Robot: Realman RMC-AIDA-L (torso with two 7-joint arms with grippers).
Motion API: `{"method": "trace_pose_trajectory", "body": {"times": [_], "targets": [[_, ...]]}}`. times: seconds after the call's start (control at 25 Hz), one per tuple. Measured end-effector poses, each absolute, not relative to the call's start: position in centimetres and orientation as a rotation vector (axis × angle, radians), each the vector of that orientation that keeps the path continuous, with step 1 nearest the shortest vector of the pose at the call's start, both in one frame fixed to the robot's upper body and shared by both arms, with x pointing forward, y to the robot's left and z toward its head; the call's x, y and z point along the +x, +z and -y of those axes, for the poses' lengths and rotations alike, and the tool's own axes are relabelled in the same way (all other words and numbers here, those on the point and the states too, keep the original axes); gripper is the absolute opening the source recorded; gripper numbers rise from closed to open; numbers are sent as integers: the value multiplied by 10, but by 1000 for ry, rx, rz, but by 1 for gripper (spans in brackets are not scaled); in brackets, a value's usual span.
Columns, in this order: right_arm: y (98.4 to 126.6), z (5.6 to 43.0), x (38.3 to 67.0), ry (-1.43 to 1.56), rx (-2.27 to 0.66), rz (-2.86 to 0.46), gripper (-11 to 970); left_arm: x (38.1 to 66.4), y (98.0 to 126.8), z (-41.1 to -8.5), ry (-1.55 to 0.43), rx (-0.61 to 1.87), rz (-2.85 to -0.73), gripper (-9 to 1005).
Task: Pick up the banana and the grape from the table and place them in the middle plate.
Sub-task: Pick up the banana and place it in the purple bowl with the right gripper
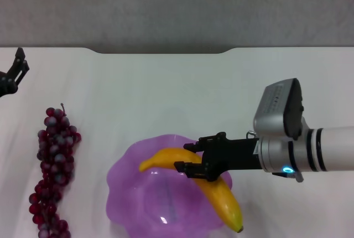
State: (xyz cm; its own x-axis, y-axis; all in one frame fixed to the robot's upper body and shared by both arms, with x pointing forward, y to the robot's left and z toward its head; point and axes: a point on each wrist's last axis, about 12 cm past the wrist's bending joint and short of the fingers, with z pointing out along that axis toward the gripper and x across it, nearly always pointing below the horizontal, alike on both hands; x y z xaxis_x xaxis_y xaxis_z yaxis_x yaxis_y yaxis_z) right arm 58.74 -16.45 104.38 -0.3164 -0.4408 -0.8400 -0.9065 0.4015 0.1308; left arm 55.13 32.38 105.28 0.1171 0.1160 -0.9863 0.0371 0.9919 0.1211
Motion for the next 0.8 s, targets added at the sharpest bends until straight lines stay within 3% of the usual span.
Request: {"method": "trace_pose_trajectory", "body": {"times": [0.68,0.8], "targets": [[1047,157,596,739,-1200,-1935,508,552,1053,-322,53,131,-1453,902],[1046,157,597,721,-1197,-1945,576,552,1053,-322,50,136,-1455,903]]}}
